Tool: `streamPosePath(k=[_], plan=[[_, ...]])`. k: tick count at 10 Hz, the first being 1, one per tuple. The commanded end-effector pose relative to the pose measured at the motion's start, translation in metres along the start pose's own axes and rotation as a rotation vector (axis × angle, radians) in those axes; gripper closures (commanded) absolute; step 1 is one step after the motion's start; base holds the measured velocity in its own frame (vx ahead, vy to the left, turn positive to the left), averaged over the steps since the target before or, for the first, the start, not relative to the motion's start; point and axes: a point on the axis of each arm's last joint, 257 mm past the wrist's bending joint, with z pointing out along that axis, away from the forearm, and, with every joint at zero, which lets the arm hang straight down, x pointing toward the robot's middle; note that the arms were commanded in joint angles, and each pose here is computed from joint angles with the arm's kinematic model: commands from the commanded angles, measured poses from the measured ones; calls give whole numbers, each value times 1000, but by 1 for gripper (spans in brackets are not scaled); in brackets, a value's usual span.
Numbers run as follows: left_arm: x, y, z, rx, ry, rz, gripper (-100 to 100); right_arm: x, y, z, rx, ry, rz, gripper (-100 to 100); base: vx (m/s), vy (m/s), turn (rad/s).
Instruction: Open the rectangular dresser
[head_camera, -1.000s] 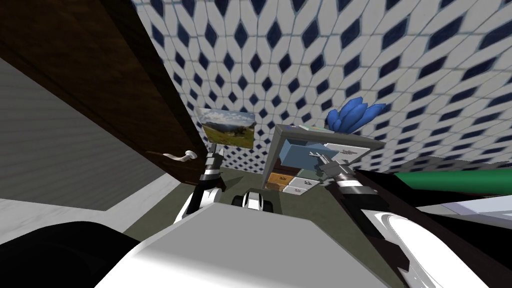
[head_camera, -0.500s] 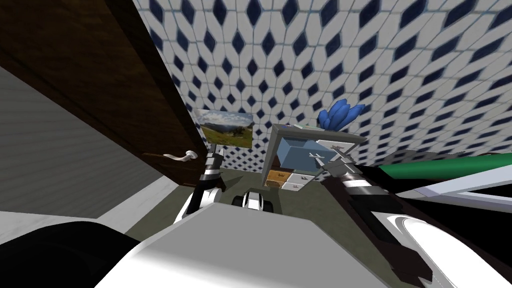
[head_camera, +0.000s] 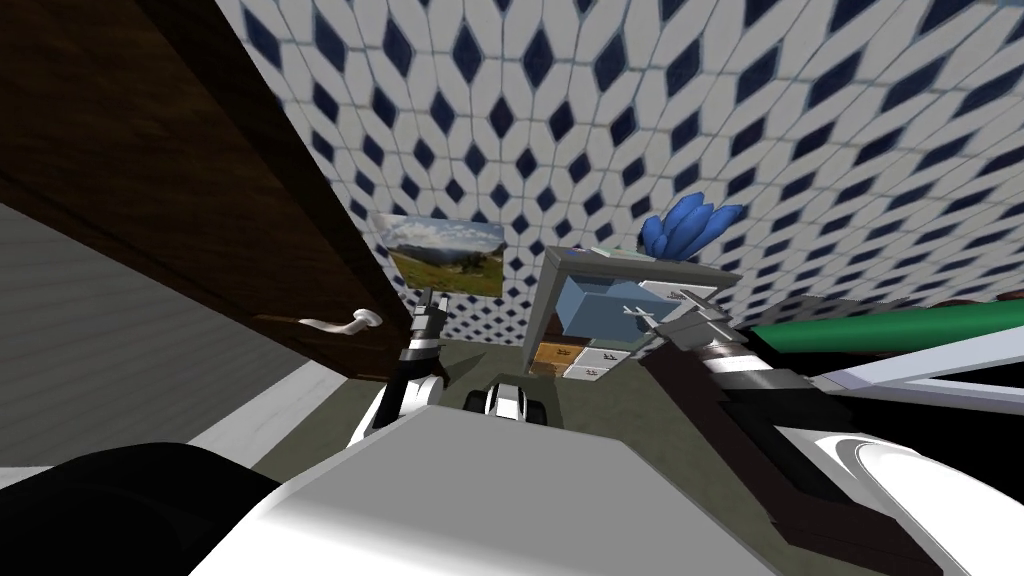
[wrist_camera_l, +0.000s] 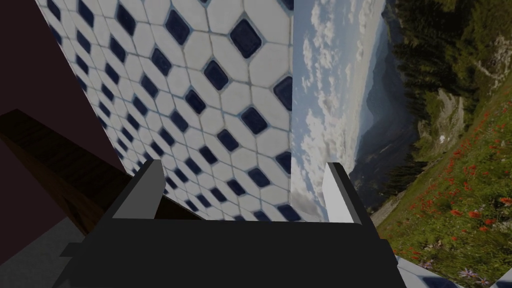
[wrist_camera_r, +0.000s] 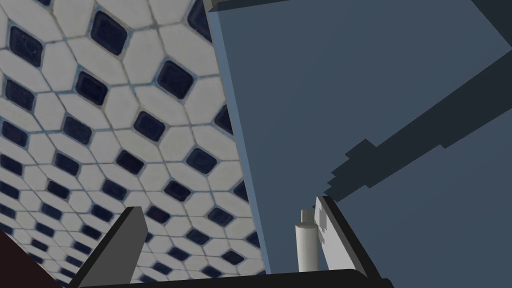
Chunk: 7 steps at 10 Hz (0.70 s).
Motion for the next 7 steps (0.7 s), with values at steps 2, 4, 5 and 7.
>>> streamPosePath(k=[2, 4, 5, 7], plan=[[0, 0, 0, 0, 0, 0, 0, -2, -3, -1, -12, -10, 6, 0, 6, 6, -8], [0, 0, 0, 0, 0, 0, 0, -2, -2, -1, -14, -8, 7, 0, 0, 0, 0], [0, 0, 0, 0, 0, 0, 0, -1, -2, -1, -15, -8, 7, 0, 0, 0, 0], [0, 0, 0, 0, 0, 0, 0, -1, -1, -1, -17, -7, 8, 0, 0, 0, 0]])
